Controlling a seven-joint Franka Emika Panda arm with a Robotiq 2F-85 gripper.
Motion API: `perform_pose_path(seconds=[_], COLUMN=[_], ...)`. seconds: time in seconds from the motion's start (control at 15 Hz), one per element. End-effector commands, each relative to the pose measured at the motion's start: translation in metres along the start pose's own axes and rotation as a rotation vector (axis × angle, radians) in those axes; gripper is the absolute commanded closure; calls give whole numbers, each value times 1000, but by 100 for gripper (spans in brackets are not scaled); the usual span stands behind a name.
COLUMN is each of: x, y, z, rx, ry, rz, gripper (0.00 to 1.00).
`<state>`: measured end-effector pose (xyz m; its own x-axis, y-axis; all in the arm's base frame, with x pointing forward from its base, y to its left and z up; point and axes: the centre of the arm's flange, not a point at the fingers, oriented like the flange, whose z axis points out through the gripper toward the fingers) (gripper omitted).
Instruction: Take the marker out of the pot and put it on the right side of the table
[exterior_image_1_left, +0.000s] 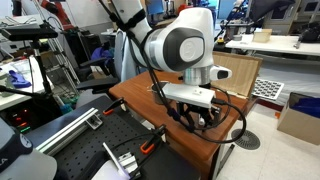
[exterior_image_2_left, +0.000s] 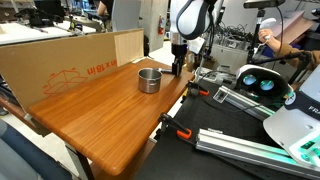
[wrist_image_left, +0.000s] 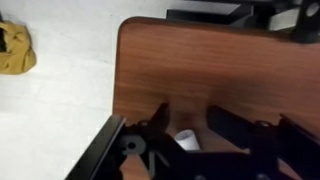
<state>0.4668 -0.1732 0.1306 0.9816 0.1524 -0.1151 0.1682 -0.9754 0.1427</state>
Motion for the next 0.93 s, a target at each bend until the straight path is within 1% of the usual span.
perform_pose_path(seconds=[0.0, 0.13, 0.2, 0.53, 0.87], x=[11, 12, 13, 13, 12], y=[5, 5, 4, 3, -1], z=[14, 15, 15, 7, -11], rx=[22, 22, 22, 18, 0], ry=[-7, -9, -8, 5, 34], rz=[-15, -18, -18, -18, -18], gripper=[18, 4, 0, 0, 0])
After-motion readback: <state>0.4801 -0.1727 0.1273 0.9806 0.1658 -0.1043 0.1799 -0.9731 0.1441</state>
